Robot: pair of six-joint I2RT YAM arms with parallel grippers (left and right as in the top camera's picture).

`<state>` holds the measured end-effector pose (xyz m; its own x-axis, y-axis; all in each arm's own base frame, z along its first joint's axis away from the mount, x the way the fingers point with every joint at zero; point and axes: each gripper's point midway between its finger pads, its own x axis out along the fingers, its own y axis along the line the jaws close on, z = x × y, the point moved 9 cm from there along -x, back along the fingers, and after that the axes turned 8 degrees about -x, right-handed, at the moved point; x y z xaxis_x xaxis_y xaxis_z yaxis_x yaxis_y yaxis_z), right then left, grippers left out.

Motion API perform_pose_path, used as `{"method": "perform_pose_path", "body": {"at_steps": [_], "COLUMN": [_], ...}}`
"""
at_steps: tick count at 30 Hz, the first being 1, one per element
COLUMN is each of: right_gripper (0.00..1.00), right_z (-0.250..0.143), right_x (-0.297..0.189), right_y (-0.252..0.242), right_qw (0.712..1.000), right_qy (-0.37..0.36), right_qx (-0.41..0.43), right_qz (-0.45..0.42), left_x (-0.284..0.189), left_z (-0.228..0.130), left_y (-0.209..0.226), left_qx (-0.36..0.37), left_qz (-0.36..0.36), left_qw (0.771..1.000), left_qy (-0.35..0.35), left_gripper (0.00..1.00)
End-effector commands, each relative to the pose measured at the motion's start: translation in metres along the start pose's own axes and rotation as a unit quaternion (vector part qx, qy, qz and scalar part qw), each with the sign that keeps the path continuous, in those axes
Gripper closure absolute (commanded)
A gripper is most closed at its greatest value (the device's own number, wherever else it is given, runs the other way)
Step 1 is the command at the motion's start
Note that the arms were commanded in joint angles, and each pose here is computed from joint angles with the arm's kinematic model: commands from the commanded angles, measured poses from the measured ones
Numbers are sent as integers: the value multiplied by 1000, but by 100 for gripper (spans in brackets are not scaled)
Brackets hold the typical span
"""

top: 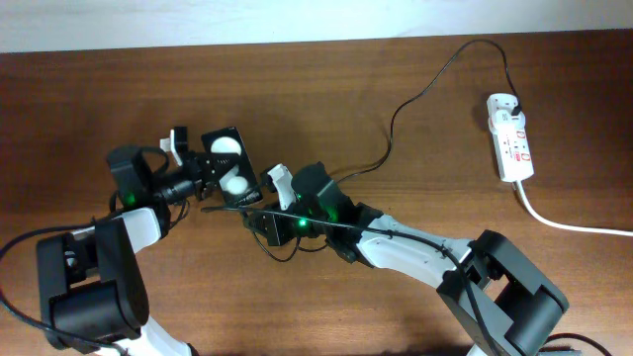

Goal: Plug charger to phone and switch on socket
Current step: 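Raise the plug with the right gripper up to the phone's bottom port, then push the plug upward into the phone's charging port with the right gripper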

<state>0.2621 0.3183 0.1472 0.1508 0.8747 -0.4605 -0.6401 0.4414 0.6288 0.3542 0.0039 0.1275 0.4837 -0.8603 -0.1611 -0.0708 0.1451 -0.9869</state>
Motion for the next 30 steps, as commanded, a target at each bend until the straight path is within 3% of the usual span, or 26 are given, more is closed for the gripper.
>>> {"method": "perform_pose_path", "body": {"at_steps": [1, 12, 30], "right_gripper": [96, 96, 96], "right_z": [10, 2, 6], "right_x": [-9, -9, -7], "right_y": [-3, 2, -4], "right_qw": [1000, 1000, 1000], "right_qy": [-21, 14, -15], "right_qx": [12, 18, 5], "right_qz": [-13, 22, -27], "left_x": [-2, -2, -2], "left_z": [-1, 1, 1], "left_y": [-10, -8, -8], "left_qx": [-6, -7, -7], "left_qz": [-9, -2, -3], "left_qw": [1000, 1000, 1000], "left_qy": [4, -9, -8], "left_gripper": [100, 100, 100]}}
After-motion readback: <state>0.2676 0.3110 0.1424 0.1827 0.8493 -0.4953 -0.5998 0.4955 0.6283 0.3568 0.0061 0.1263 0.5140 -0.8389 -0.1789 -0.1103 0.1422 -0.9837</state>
